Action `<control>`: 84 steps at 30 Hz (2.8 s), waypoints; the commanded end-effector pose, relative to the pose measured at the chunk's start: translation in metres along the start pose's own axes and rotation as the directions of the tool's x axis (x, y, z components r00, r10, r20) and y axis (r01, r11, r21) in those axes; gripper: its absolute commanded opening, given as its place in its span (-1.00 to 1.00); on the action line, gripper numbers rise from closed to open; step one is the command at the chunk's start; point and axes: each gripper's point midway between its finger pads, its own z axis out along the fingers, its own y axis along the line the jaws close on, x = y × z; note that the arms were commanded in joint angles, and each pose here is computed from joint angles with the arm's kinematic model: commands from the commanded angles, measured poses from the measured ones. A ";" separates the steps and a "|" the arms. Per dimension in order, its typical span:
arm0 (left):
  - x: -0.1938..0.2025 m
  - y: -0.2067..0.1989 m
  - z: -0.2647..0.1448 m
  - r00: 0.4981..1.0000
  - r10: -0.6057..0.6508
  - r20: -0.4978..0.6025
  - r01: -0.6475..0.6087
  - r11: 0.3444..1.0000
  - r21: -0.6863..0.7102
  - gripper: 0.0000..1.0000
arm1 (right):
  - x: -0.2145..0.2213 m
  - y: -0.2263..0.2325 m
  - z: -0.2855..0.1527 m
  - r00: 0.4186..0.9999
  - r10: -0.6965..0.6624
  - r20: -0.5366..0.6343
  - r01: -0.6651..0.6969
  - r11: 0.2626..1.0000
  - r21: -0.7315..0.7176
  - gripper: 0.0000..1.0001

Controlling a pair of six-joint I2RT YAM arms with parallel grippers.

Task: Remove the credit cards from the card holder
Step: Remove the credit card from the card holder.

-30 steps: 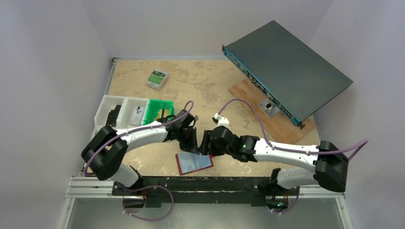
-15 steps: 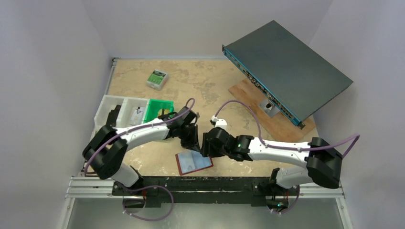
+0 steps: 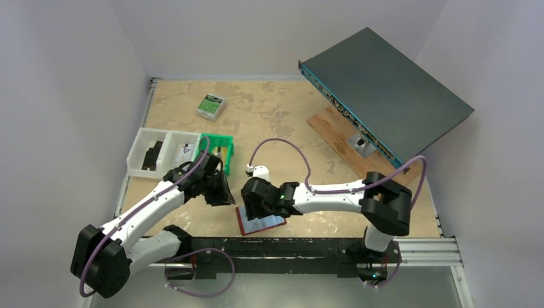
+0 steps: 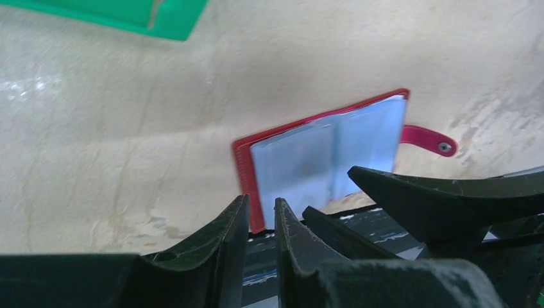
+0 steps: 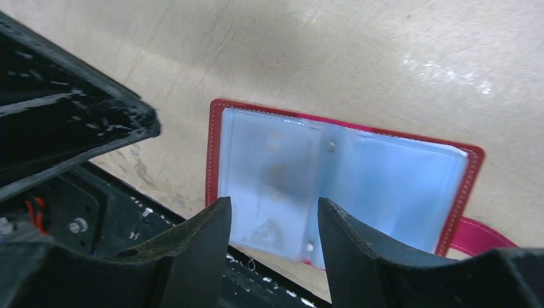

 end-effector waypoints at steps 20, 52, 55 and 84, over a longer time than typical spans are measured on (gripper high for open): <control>0.016 0.022 0.012 0.998 -0.009 -0.056 0.009 1.000 0.000 -0.61 | 0.061 -0.024 0.043 0.979 -0.042 -0.199 0.070 0.988 0.138 -0.53; 0.052 0.003 0.060 0.976 0.056 -0.212 -0.063 0.998 -0.028 -1.00 | 0.013 0.000 0.000 0.979 0.195 -0.059 -0.203 0.944 -0.259 -0.31; 0.052 0.002 0.061 0.975 0.062 -0.215 -0.069 0.997 -0.024 -1.00 | 0.004 0.004 -0.008 0.979 0.201 -0.038 -0.203 0.940 -0.273 -0.11; 0.049 -0.102 0.078 0.938 0.221 -0.267 -0.182 0.970 0.162 -0.99 | -0.030 -0.066 -0.070 0.943 0.273 0.191 -0.273 0.962 -0.030 0.04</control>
